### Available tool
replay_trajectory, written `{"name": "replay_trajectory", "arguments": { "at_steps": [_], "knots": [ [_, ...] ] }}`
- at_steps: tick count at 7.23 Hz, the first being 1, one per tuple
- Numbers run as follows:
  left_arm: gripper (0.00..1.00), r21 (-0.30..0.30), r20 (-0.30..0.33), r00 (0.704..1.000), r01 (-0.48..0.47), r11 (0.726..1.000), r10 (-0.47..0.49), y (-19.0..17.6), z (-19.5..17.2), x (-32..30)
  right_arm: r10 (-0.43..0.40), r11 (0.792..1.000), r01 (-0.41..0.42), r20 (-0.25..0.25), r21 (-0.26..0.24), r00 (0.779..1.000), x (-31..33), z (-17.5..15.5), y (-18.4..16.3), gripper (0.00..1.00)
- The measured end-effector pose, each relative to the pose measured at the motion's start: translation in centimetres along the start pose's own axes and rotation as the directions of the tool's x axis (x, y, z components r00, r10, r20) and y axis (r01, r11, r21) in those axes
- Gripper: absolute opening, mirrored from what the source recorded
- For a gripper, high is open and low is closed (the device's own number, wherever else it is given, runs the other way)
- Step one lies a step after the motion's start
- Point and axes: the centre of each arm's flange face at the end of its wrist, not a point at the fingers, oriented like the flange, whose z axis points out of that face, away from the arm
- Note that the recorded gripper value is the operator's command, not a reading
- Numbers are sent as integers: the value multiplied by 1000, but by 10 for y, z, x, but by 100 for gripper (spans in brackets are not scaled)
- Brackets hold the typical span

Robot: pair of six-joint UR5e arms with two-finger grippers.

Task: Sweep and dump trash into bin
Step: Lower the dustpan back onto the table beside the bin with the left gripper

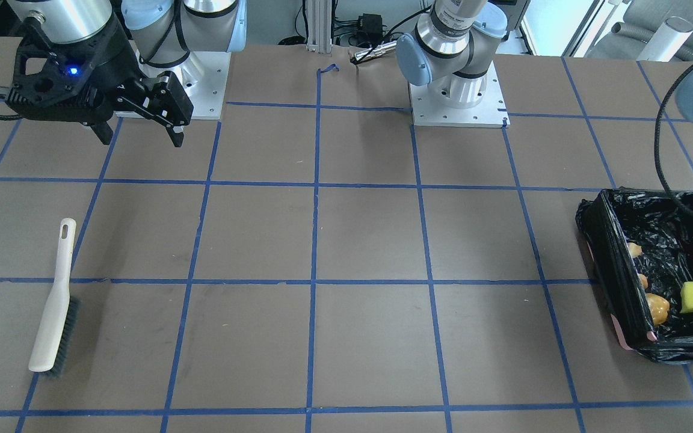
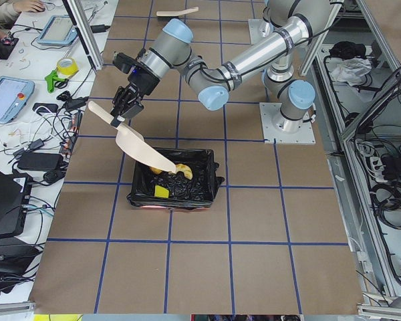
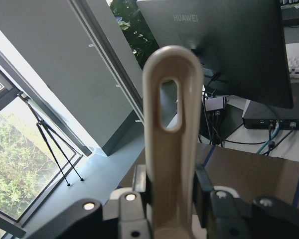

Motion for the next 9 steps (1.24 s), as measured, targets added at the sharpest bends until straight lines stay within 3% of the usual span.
{"name": "replay_trajectory", "arguments": {
  "at_steps": [2,3,5,6,7,9],
  "knots": [
    [0,-97,26,994,106,990,-104,-1,-31,41,0,1000,0,1,1,1000,0,0,0,100],
    [0,-162,51,984,177,971,-171,3,-48,62,-1,1000,1,2,3,1000,0,0,0,100],
    [0,-286,132,934,356,890,-332,22,-64,97,-2,1000,2,2,6,1000,0,0,0,100],
    [0,-329,160,901,434,839,-404,33,-65,113,-2,1000,2,2,6,1000,0,-1,0,100],
    [0,-389,179,859,509,768,-479,45,-62,129,-3,1000,3,2,7,1000,0,-1,0,100],
    [0,-529,287,746,647,549,-602,77,-52,158,-5,1000,5,2,6,1000,0,0,0,100]
  ]
}}
